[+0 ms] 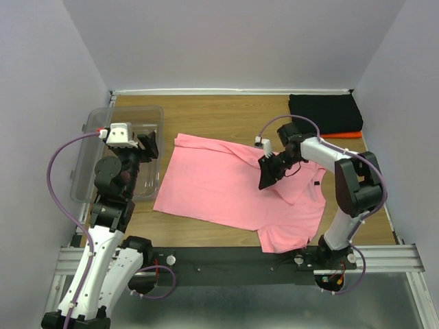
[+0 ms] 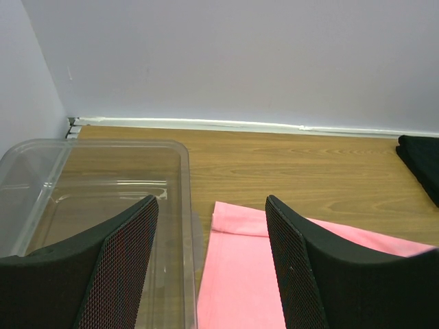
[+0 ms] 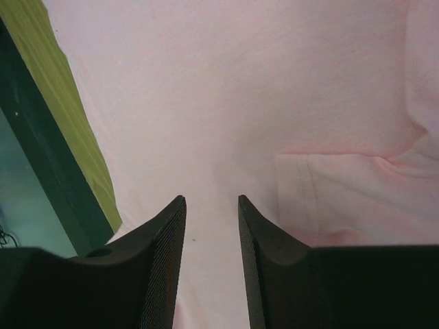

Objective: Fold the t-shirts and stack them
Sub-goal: Fold the tshirt

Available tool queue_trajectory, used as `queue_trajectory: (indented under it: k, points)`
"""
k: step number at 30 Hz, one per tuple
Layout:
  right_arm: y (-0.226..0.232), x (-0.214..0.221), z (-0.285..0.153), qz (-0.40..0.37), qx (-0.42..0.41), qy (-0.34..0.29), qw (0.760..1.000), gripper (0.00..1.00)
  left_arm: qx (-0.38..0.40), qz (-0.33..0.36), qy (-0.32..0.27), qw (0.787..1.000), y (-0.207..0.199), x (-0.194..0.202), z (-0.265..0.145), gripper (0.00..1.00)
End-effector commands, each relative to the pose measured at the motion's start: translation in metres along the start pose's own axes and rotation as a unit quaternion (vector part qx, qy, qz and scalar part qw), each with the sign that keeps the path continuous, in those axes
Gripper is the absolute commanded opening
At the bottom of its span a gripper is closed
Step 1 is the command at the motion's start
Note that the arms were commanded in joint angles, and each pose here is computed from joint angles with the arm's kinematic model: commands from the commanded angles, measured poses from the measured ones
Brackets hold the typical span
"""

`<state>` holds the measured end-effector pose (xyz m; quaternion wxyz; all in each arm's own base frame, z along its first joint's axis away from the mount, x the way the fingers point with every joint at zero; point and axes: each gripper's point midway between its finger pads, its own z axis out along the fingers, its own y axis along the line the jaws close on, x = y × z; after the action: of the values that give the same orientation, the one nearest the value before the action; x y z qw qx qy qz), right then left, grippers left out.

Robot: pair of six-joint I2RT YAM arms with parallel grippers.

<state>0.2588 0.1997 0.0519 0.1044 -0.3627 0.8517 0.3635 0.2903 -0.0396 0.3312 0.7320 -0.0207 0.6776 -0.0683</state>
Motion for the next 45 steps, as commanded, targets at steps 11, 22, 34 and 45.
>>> queue_trajectory:
  k: [11, 22, 34, 45]
  points:
    - [-0.018, -0.06, -0.04, -0.06, 0.104, -0.068, 0.99, 0.39, 0.039, -0.034, 0.071, 0.996, -0.018, 0.048, 0.02, 0.77]
    - [-0.036, -0.173, -0.003, -0.084, 0.054, -0.117, 0.988, 0.41, 0.057, 0.004, 0.122, 0.991, -0.022, 0.064, 0.028, 0.72]
    - [-0.072, -0.223, 0.066, -0.066, 0.121, -0.112, 0.984, 0.45, -0.011, 0.018, 0.077, 0.997, 0.006, 0.046, 0.014, 0.78]
    - [-0.086, -0.217, 0.09, -0.058, 0.144, -0.093, 0.984, 0.43, -0.001, 0.018, 0.073, 0.997, 0.002, 0.044, 0.013, 0.78]
